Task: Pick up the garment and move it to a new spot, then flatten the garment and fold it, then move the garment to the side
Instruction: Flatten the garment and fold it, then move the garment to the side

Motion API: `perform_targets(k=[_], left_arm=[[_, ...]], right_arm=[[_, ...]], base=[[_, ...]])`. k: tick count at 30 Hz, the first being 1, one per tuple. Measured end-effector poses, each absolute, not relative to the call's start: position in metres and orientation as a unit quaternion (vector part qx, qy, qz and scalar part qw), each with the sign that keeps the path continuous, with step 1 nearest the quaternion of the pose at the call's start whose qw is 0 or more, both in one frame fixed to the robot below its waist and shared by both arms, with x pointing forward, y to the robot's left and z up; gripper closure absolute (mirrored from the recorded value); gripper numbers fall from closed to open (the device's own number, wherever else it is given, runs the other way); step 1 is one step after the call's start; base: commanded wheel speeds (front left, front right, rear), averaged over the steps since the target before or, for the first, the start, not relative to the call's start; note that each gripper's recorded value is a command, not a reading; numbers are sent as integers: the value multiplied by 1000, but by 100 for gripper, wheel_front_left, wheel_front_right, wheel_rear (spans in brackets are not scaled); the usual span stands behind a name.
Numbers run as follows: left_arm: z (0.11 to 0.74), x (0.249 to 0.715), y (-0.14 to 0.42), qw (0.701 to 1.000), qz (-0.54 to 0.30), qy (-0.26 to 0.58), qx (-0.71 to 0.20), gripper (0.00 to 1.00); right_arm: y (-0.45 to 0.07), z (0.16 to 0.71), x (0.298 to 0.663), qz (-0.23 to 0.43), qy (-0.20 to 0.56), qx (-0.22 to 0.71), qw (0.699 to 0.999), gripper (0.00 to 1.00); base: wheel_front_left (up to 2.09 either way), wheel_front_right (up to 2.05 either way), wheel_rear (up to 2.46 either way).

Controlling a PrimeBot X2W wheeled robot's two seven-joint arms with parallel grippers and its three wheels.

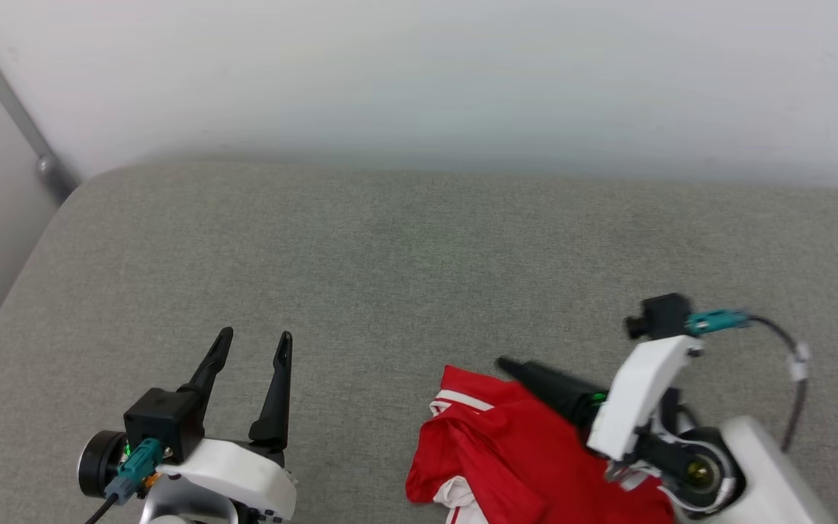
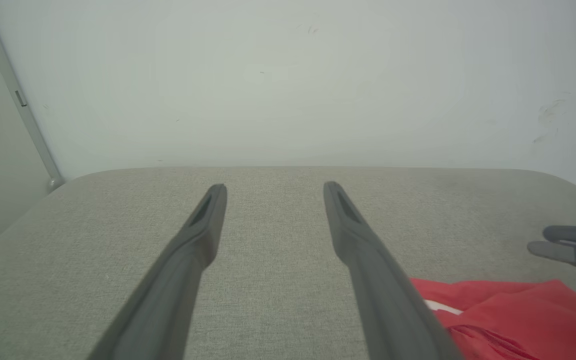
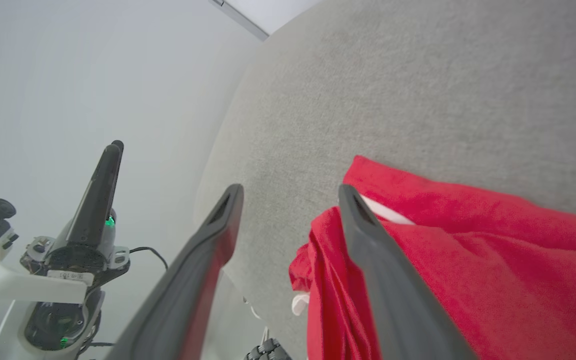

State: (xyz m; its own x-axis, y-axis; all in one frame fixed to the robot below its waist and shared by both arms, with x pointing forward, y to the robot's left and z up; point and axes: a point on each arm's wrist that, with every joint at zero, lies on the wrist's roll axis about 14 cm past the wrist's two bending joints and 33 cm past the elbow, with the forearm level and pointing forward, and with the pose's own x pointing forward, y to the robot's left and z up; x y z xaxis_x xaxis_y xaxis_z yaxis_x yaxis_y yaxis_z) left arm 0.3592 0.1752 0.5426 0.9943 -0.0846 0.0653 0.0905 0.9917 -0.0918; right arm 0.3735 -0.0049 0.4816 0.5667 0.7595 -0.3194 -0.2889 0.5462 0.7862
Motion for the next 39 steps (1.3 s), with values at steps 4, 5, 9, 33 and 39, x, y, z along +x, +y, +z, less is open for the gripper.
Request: perform_targets(k=[4, 5, 9, 33, 39], left_arm=[[541, 359, 172, 997, -45, -29, -48, 0], [541, 360, 172, 997, -46, -29, -49, 0], [541, 362, 172, 998, -42, -31, -47, 0], [530, 349, 176, 998, -26, -28, -41, 0], [529, 351, 173, 998, -30, -26, -40, 0]], right_arm=[[-66, 491, 399, 257, 245, 236, 905, 0], [-85, 490, 403, 232, 227, 200, 924, 0], [-144, 483, 403, 146, 195, 131, 961, 0], [-194, 532, 338, 36, 9, 39, 999, 0], [-196, 533, 333, 28, 9, 42, 999, 0]], base=[[0, 0, 0], [0, 0, 0], [0, 0, 0], [0, 0, 0], [0, 0, 0]])
